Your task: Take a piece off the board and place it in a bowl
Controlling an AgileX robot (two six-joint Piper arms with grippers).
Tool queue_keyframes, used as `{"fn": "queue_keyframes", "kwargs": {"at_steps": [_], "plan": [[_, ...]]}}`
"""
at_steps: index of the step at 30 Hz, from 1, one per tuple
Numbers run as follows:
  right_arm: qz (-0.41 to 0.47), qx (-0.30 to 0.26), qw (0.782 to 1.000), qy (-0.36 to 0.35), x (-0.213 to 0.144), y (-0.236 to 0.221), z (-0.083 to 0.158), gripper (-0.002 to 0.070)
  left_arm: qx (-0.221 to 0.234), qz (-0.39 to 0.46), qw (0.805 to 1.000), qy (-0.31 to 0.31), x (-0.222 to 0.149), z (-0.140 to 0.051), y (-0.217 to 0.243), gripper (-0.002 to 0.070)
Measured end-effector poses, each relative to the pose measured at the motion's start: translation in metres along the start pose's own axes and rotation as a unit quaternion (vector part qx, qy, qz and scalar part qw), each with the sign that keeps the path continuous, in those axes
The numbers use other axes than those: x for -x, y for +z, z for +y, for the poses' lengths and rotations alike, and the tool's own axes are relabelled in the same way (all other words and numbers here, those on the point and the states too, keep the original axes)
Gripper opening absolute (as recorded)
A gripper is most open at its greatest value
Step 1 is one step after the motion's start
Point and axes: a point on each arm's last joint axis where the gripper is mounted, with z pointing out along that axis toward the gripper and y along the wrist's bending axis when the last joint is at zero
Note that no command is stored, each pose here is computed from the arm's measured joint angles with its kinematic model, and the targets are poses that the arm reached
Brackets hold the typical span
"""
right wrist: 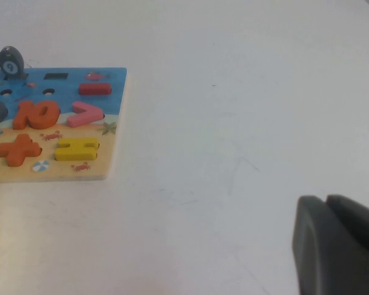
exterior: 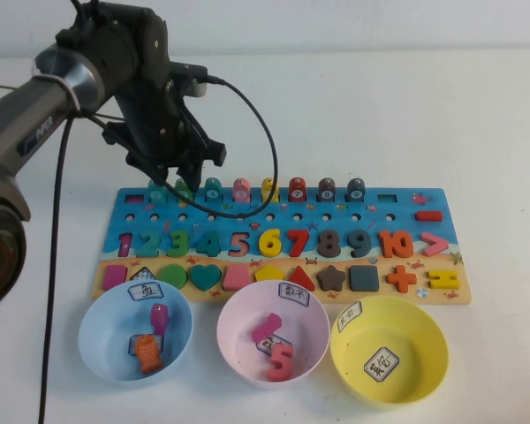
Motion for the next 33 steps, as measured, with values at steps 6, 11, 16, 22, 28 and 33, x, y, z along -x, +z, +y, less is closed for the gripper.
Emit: {"fn": "queue_keyframes", "kwargs": {"at_steps": [6,11,16,22,28,33], "plan": [[0.0,0.0,1.0,0.0,0.0,0.0,0.0,-0.0017,-0.002,-0.009,1.0,-0.006,0.003,0.003,0.009,0.0354],[0.0,0.0,1.0,0.0,0.0,0.0,0.0,-0.0017,-0.005,-0.013,1.0,-0.008,0.005,0.002,0.015,0.0354],[0.0,0.0,1.0,0.0,0.0,0.0,0.0,-0.0017,-0.005,-0.002,1.0,-0.011,0.004,0.002,0.028,0.0354],[0.0,0.0,1.0,0.0,0.0,0.0,0.0,-0.0017,-0.006,-0.002,1.0,-0.018,0.005,0.001,0.034,0.035],[0.0,0.0,1.0,0.0,0.0,0.0,0.0,-0.0017,-0.006,-0.01,1.0,-0.02,0.006,0.001,0.034,0.0243],[0.0,0.0,1.0,0.0,0.0,0.0,0.0,-0.0017,-0.006,-0.013,1.0,-0.021,0.006,0.001,0.034,0.0197]]}}
